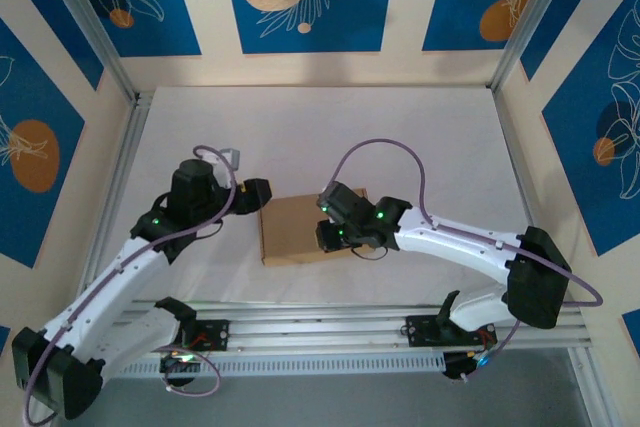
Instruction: Fold the paper box
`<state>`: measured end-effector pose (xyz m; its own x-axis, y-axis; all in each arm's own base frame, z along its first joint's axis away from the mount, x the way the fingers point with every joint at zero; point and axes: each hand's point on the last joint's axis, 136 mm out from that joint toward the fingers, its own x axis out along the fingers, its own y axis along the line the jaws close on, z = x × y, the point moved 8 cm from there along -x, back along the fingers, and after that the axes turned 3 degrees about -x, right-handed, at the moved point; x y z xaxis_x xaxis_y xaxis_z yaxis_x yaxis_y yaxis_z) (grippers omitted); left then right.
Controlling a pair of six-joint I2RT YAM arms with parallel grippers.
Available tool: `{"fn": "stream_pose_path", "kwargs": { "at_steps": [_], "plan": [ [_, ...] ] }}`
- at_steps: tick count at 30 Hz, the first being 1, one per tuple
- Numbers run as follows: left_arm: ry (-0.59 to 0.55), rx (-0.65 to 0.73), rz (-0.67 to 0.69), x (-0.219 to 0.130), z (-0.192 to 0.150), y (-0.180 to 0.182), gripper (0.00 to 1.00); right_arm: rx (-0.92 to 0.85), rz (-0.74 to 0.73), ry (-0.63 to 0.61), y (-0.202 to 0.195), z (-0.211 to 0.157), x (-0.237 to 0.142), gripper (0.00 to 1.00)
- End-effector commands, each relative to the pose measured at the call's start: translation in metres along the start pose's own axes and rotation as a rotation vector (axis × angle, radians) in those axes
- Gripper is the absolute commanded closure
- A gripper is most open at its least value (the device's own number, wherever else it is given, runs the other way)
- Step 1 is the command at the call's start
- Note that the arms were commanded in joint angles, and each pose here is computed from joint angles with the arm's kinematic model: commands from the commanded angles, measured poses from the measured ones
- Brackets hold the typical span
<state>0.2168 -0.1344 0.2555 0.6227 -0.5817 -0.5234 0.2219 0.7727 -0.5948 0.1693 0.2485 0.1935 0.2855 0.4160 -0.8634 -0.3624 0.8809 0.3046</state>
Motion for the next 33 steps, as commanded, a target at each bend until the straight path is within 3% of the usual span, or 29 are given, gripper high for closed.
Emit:
{"fn": "stream_pose_path", "kwargs": {
  "at_steps": [1, 8, 13, 18, 22, 33],
  "plan": [
    [0.101, -0.057, 0.159, 0.019, -0.026, 0.033, 0.32, 0.059, -0.018, -0.01, -0.021, 0.008, -0.012, 0.65],
    [0.131, -0.106, 0.285, 0.035, -0.053, 0.067, 0.31, 0.219, -0.1, 0.002, -0.107, 0.032, -0.01, 0.4],
    [0.154, -0.113, 0.324, 0.046, -0.068, 0.083, 0.33, 0.257, -0.092, 0.061, -0.127, 0.039, 0.013, 0.31],
    [0.223, -0.137, 0.234, 0.071, -0.073, 0.079, 0.39, 0.3, -0.025, 0.124, -0.134, 0.039, 0.039, 0.32],
    [0.268, -0.153, 0.151, 0.091, -0.07, 0.071, 0.45, 0.346, 0.041, 0.156, -0.135, 0.031, 0.052, 0.39],
    [0.3, -0.152, 0.127, 0.13, -0.065, 0.063, 0.49, 0.434, -0.065, 0.095, -0.163, 0.012, 0.041, 0.45]
  ]
}}
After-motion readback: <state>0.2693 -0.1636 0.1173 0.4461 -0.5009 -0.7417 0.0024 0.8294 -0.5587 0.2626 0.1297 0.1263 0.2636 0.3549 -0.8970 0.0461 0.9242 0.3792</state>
